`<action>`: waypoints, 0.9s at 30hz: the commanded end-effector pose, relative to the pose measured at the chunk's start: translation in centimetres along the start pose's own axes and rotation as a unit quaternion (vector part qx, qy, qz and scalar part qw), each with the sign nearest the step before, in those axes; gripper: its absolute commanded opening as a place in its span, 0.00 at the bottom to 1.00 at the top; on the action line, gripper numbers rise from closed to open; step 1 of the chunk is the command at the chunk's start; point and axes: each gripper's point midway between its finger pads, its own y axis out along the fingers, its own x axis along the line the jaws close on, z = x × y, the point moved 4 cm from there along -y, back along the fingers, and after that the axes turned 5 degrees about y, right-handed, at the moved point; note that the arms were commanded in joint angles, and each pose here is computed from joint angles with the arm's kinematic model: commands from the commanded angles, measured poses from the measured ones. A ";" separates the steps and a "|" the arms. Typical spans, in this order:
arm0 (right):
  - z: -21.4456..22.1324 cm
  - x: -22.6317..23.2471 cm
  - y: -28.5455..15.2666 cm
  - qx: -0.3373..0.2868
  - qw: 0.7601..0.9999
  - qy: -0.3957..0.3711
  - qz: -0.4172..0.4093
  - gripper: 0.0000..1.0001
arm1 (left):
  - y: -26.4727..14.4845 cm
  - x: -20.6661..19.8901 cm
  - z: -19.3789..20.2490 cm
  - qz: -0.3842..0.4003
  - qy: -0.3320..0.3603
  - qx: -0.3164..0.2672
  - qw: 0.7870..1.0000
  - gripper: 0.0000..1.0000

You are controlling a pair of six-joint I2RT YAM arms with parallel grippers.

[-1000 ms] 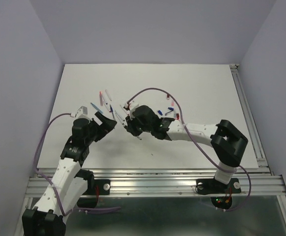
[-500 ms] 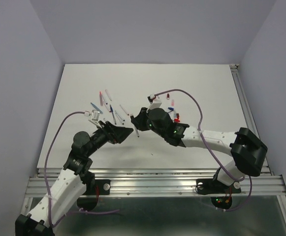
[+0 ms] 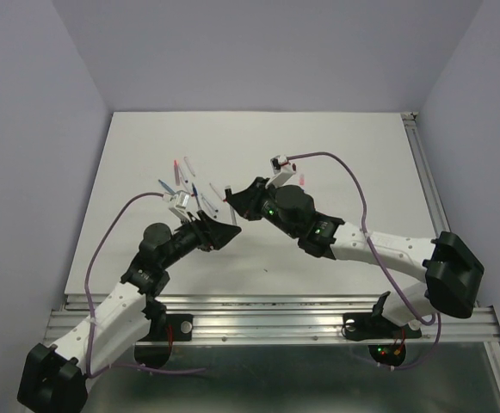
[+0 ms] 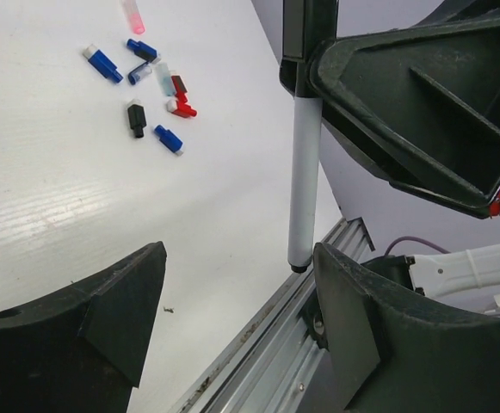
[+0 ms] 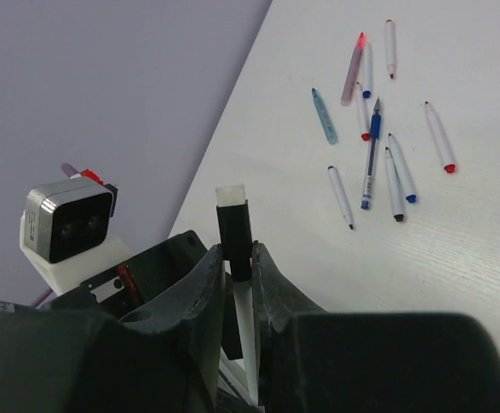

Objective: Open the pen caps

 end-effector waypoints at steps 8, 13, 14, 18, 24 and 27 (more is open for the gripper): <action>-0.3 1.1 0.1 0.000 0.999 0.010 -0.032 0.09 | 1.3 -2.1 -2.9 0.021 0.037 -0.042 0.998 0.57; 0.3 0.5 0.4 0.006 1.000 0.008 -0.024 0.09 | 1.8 -2.4 -3.1 0.024 0.038 -0.041 0.998 0.49; 0.5 0.3 0.6 0.008 1.000 0.010 -0.021 0.09 | 1.9 -2.5 -3.1 0.027 0.039 -0.040 0.998 0.49; 1.1 0.1 0.8 0.016 0.999 0.015 -0.026 0.09 | 2.1 -2.6 -3.2 0.026 0.040 -0.041 0.998 0.42; 1.4 -0.5 0.7 0.016 1.000 0.013 -0.018 0.10 | 2.4 -2.5 -3.3 0.022 0.038 -0.039 0.998 0.14; 1.8 -1.4 0.7 0.020 1.000 0.004 -0.002 0.13 | 2.4 -2.4 -3.2 0.019 0.035 -0.039 0.998 0.00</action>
